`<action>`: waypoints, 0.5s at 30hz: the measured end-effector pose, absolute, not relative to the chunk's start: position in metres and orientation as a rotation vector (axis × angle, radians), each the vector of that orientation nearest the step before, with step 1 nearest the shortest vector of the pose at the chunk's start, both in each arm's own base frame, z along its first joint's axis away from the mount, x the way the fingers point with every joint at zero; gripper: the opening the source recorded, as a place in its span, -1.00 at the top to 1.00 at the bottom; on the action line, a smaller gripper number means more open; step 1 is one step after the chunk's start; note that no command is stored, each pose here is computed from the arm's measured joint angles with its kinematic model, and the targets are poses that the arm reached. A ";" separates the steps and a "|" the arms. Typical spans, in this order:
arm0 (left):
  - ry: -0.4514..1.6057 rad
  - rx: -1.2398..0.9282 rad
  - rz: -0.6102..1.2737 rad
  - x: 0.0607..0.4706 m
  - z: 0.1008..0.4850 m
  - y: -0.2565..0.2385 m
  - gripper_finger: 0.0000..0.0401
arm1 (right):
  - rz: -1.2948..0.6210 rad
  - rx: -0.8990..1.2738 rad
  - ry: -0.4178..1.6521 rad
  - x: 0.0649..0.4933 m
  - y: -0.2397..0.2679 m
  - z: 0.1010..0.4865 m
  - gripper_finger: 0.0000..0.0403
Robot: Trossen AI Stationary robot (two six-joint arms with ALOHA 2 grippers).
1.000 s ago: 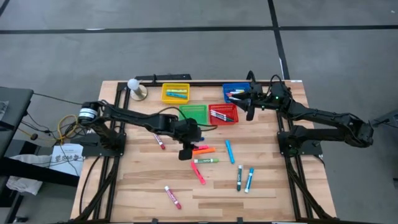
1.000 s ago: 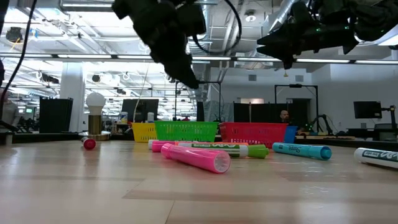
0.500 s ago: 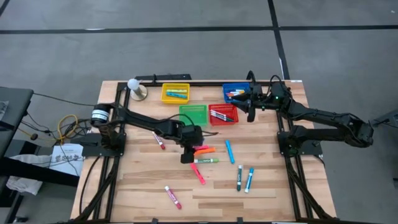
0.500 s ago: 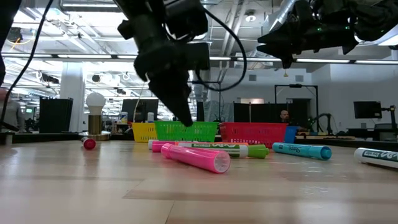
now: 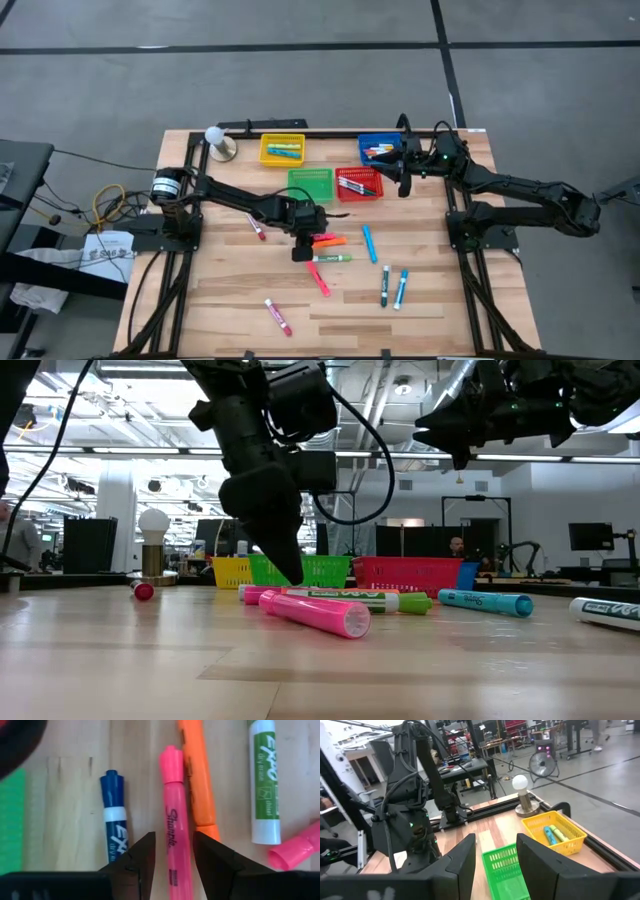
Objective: Pick & Place Markers
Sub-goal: Put the pink highlighter into the yellow bin
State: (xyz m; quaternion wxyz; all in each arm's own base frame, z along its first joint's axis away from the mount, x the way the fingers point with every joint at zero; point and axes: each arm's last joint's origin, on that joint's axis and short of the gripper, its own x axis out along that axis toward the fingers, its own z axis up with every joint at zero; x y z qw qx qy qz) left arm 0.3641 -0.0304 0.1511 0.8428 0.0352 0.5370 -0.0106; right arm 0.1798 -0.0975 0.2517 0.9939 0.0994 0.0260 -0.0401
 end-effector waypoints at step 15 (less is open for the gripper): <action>1.182 0.099 -0.021 0.362 0.143 -0.036 0.35 | -0.066 0.210 0.053 0.180 -0.097 0.252 0.35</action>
